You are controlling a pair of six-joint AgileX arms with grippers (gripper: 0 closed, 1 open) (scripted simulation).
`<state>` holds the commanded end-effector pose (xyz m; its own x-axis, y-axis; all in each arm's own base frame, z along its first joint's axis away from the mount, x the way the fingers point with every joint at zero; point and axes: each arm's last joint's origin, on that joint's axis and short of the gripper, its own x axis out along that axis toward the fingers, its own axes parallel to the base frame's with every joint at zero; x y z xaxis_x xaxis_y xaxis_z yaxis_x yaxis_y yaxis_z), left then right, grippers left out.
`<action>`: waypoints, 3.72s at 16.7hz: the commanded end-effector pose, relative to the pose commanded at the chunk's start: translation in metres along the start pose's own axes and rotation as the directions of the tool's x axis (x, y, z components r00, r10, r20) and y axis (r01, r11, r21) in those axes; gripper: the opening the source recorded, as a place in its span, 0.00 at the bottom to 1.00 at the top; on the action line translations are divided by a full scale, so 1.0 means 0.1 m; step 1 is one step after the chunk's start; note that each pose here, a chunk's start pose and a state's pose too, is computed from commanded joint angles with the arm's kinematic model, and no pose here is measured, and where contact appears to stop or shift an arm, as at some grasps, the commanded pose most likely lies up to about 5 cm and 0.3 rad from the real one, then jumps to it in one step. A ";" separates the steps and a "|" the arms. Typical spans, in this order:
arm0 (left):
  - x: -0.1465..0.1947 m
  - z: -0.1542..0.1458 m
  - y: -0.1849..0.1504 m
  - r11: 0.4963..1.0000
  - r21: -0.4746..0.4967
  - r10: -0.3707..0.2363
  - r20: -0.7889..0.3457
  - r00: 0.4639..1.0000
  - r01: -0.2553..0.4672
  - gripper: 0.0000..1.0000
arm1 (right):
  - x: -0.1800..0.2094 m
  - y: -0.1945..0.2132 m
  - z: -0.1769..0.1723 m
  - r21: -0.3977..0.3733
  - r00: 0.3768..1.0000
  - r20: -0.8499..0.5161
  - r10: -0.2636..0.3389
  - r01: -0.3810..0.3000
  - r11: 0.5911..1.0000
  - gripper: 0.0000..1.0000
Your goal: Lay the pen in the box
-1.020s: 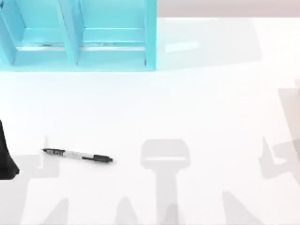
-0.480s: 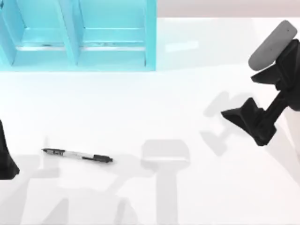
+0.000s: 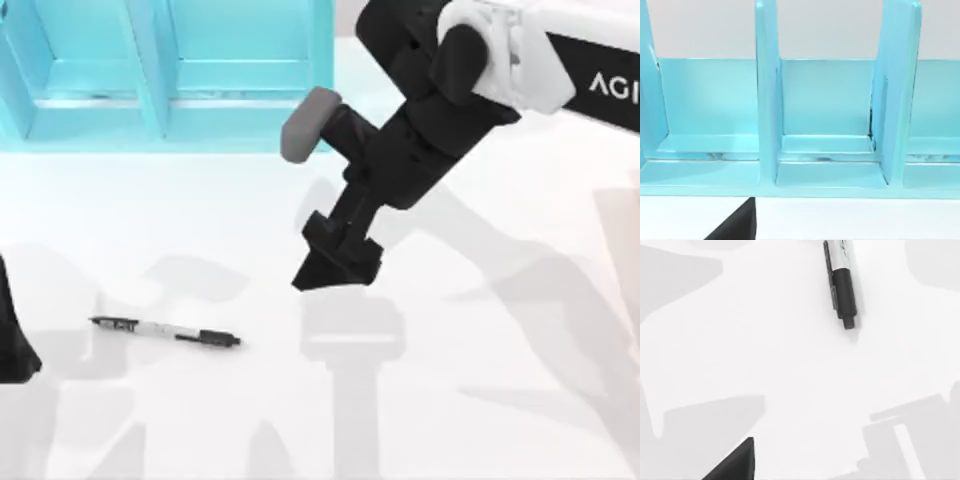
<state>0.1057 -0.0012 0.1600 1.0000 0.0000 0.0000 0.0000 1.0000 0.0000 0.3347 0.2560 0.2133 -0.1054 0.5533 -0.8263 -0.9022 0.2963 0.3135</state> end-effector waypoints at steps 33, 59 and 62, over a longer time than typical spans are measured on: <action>0.00 0.00 0.00 1.000 0.000 0.000 0.000 1.000 0.000 1.00 | 2.09 -0.20 0.54 -0.012 0.974 -0.079 0.211 -0.213 0.977 1.00; 0.00 0.00 0.00 1.000 0.000 0.000 0.000 1.000 0.000 1.00 | 1.84 -0.20 0.69 -0.045 0.982 -0.031 0.184 -0.186 0.982 0.00; 0.00 0.00 0.00 1.000 0.000 0.000 0.000 1.000 0.000 1.00 | 1.72 -0.16 0.79 -0.039 0.982 -0.037 0.187 -0.188 0.981 0.00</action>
<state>0.1057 -0.0012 0.1600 1.0000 0.0000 0.0000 0.0000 1.0000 0.0000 0.3642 0.4080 0.1036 -0.2872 0.5700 -0.7698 -0.8821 0.1559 0.4446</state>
